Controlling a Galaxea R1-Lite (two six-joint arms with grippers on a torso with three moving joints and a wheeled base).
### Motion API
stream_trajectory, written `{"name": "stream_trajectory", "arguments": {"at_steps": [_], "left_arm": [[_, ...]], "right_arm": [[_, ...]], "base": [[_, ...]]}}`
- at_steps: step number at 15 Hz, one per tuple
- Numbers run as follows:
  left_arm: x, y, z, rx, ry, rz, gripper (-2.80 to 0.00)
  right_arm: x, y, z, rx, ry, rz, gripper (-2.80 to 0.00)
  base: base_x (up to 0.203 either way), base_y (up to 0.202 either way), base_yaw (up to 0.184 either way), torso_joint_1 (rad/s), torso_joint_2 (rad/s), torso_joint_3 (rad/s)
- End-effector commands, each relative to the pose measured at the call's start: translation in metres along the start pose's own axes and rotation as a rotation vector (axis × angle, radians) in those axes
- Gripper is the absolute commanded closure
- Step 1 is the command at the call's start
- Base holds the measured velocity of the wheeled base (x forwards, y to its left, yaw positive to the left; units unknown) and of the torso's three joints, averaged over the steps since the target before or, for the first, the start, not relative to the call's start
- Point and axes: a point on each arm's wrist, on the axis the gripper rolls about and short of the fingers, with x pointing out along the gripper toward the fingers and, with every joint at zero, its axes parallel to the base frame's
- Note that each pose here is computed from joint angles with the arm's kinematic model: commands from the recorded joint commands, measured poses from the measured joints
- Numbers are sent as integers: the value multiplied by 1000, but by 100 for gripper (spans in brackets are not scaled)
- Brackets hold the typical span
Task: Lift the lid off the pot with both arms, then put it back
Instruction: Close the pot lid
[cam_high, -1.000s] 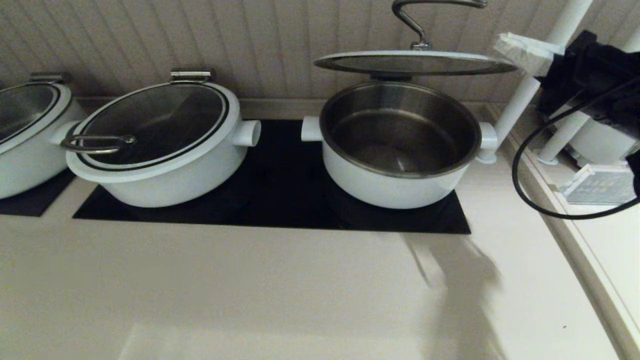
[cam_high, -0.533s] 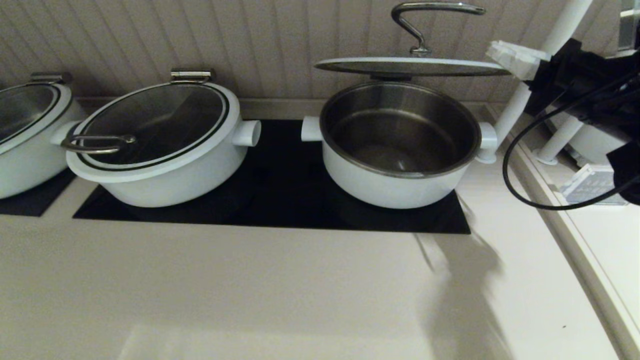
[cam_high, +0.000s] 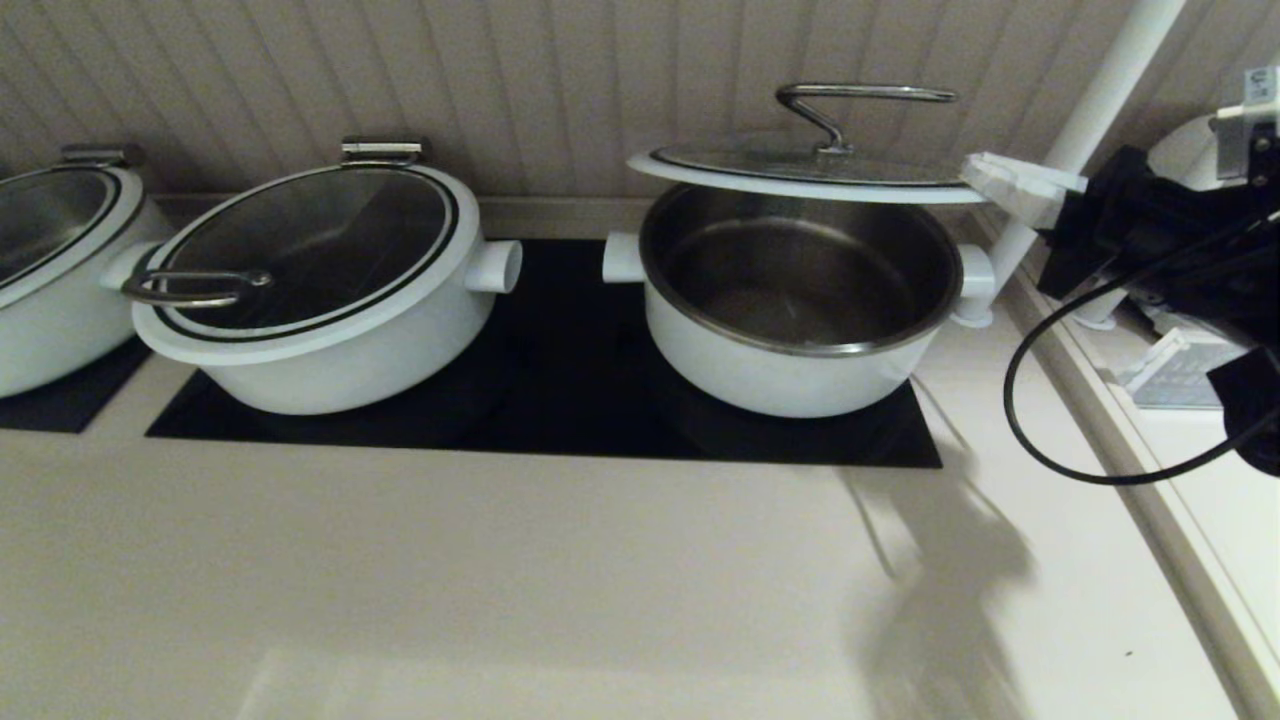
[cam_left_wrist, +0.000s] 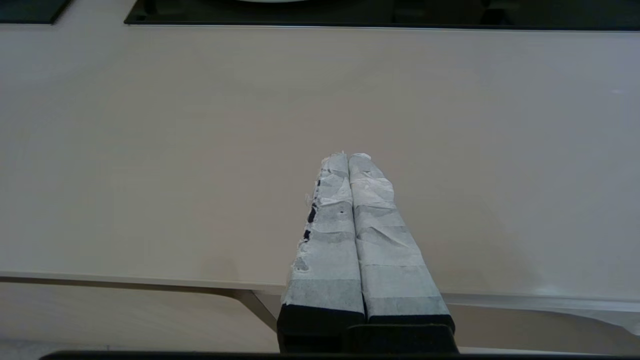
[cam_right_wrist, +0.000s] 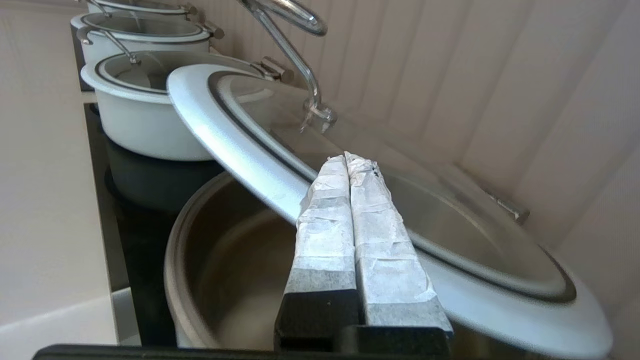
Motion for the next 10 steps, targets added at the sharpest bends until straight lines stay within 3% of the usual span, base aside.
{"name": "stream_trajectory", "arguments": {"at_steps": [1,10], "left_arm": [[0,0,0,-1,-1,0,0],[0,0,0,-1,-1,0,0]], "right_arm": [[-5,7,-5,12,10,6,0],[-20,28,-29,26,66,16,0]], "base": [[0,0,0,0,0,0],[0,0,0,0,0,0]]}}
